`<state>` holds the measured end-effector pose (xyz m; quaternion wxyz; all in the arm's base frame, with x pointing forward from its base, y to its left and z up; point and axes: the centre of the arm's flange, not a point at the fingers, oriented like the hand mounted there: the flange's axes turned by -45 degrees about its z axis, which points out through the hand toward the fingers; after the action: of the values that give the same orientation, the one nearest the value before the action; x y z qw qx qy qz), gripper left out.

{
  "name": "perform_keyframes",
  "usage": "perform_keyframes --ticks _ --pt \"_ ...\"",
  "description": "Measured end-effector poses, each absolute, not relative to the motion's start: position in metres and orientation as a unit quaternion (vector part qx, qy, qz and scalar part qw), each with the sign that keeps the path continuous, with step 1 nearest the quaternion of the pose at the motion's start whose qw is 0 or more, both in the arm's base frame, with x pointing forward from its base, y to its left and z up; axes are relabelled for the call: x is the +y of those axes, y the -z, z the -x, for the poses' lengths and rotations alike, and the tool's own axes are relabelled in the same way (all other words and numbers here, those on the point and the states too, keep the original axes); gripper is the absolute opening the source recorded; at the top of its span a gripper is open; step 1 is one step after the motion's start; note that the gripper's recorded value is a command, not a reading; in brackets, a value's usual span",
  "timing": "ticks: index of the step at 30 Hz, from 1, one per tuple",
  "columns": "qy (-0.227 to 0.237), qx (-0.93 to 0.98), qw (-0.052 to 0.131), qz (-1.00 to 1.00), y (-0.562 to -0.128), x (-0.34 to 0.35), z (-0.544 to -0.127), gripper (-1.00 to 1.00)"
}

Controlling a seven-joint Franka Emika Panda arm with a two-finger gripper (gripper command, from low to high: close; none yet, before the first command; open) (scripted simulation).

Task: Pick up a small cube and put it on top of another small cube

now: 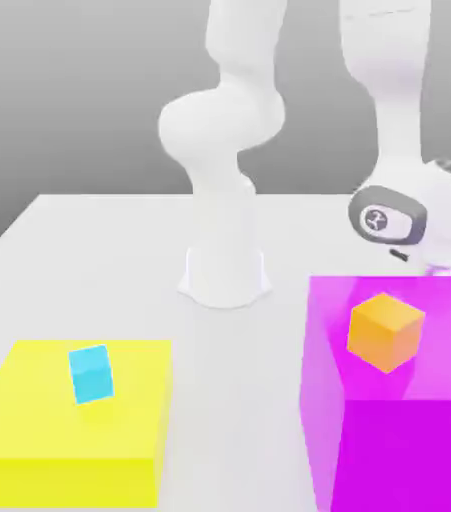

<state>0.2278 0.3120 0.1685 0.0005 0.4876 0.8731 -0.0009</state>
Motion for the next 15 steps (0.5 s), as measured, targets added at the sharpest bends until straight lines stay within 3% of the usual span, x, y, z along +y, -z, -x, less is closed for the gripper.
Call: perform_keyframes --ticks 3,6,9,13,15 --pt "0.002 0.873 0.004 -0.488 -0.193 0.313 -0.230 -1.00" --pt "-0.032 0.884 0.023 -0.467 -0.222 0.331 -0.263 -1.00" --pt "-0.089 0.901 0.055 -0.422 -0.266 0.351 -0.307 -1.00" --pt "-0.160 0.914 0.116 -0.354 -0.337 0.366 -0.365 -1.00" --pt "-0.167 0.914 0.137 -0.343 -0.356 0.356 -0.397 -1.00"
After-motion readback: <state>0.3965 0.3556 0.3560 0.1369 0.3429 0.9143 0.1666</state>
